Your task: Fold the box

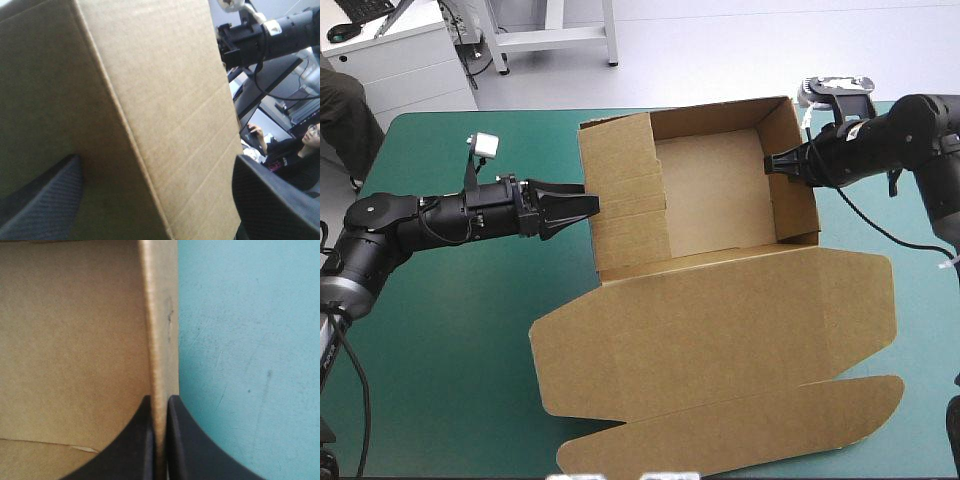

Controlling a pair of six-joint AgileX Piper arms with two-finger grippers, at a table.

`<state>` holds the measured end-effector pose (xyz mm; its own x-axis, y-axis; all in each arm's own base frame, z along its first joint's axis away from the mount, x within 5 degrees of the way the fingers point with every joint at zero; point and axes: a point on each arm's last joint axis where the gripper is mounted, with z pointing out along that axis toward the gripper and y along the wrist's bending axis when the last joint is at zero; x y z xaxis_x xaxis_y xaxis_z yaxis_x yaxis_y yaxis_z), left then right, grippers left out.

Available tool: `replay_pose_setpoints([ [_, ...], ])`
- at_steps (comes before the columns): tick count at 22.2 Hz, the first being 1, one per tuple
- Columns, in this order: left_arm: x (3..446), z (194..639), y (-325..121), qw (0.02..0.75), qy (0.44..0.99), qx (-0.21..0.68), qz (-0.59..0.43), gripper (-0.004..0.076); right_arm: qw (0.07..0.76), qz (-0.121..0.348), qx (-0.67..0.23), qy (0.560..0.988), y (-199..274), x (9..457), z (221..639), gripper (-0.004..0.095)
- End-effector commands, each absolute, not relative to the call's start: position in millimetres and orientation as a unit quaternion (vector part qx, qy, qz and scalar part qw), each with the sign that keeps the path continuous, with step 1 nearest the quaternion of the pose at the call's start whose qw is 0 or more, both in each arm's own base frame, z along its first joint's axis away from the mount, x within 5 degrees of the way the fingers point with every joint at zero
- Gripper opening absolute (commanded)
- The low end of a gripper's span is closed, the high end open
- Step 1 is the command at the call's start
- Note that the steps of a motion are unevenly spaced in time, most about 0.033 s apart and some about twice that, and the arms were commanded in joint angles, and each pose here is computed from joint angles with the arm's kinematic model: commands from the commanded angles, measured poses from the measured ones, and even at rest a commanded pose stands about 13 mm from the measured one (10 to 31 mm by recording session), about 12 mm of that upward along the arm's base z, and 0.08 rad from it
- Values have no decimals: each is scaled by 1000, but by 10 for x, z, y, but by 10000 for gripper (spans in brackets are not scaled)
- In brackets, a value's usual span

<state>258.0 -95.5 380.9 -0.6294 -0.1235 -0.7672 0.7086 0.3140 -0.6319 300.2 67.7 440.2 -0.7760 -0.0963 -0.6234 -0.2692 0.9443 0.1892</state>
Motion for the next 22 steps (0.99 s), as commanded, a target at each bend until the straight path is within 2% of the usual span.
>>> replay_pose_setpoints([
  [1,2418,4024,-998,375,681,238,-583,577,382,169,-100,903,793,2878,4655,-16],
  [5,2489,3971,-965,365,724,178,-557,578,399,154,-96,899,895,2878,4670,-13],
  [8,2478,3974,-868,383,778,109,-486,578,421,125,-94,894,1058,2816,4708,-12],
  [10,2431,4005,-795,395,800,66,-446,578,428,134,-96,889,1149,2770,4742,-12],
  [12,2372,4088,-739,426,799,42,-422,577,433,143,-94,885,1217,2741,4771,-12],
  [18,2284,4277,-839,442,827,66,-341,578,455,156,-99,871,1369,2714,4805,-12],
  [22,2300,4237,-1040,443,846,41,-293,577,462,150,-94,869,1369,2720,4814,-12],
])
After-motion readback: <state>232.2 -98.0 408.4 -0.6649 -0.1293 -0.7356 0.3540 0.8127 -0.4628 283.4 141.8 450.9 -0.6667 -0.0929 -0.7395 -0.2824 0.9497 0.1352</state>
